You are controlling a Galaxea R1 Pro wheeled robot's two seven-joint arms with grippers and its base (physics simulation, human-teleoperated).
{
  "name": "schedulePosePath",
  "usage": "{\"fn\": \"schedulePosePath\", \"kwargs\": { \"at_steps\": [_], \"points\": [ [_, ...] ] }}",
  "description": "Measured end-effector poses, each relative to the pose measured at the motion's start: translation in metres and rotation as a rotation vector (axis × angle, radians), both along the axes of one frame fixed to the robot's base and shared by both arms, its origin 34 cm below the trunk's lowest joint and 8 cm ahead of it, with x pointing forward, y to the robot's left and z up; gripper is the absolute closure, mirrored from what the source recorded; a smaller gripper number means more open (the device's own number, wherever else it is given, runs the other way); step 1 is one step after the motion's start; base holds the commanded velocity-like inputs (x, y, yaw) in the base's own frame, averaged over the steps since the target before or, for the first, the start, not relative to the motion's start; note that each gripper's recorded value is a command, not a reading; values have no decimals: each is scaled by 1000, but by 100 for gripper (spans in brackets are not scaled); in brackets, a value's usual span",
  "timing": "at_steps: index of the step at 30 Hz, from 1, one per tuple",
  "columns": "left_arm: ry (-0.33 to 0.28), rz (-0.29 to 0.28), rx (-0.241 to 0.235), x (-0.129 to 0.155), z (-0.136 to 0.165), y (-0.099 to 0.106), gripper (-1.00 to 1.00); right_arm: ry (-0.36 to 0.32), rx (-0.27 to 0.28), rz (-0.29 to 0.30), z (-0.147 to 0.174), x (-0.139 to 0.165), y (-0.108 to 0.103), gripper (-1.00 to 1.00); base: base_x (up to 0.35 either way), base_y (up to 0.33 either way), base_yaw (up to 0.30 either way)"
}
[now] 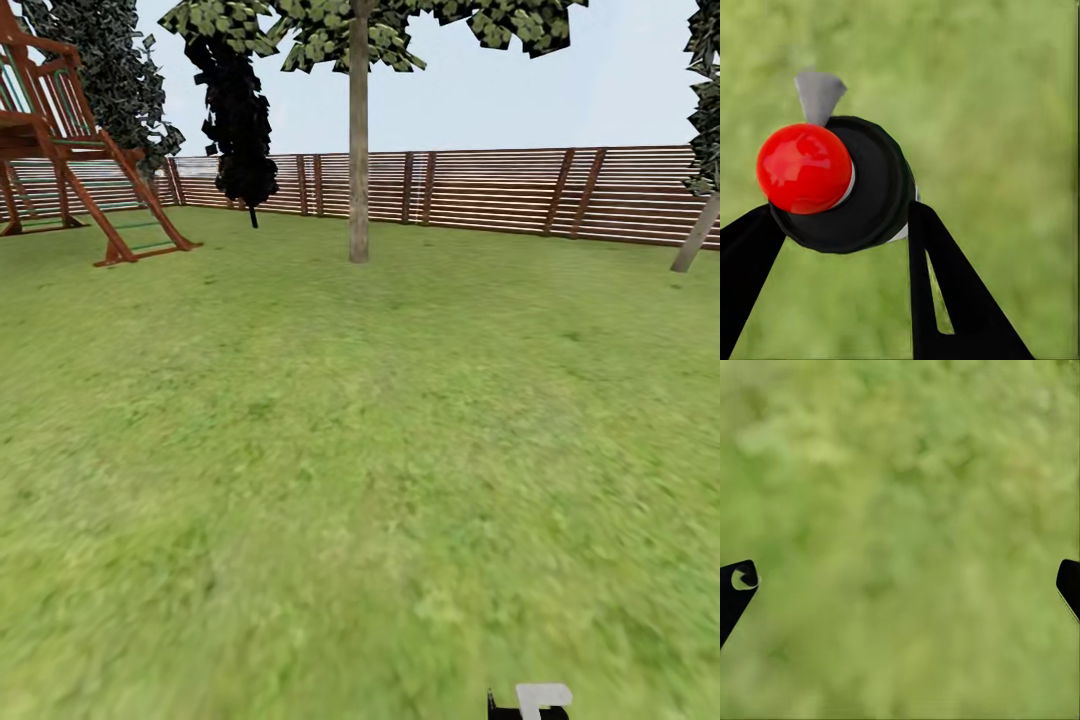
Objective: In the garden, pick up the pesticide atomizer on the floor and spray pesticide onto both trees until each tree trunk is fully covered.
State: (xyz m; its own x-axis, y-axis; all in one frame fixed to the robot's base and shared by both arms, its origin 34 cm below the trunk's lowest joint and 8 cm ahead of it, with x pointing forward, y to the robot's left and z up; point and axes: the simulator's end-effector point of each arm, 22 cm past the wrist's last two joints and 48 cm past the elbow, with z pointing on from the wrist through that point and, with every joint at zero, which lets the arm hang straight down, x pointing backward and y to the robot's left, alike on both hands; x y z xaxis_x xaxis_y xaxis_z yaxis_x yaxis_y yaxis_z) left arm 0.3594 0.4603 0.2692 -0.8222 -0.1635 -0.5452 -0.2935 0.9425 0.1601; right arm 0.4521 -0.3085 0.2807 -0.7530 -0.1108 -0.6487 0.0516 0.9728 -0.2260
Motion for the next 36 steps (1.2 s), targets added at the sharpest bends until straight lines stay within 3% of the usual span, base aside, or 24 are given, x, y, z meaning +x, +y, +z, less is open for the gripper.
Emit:
{"fn": "schedulePosePath", "kwargs": {
  "at_steps": [36],
  "points": [
    [-1, 0, 1, 0, 0, 0, 100, 0, 0, -1, 0, 0, 0, -100, 339, 0, 0]
  ]
}}
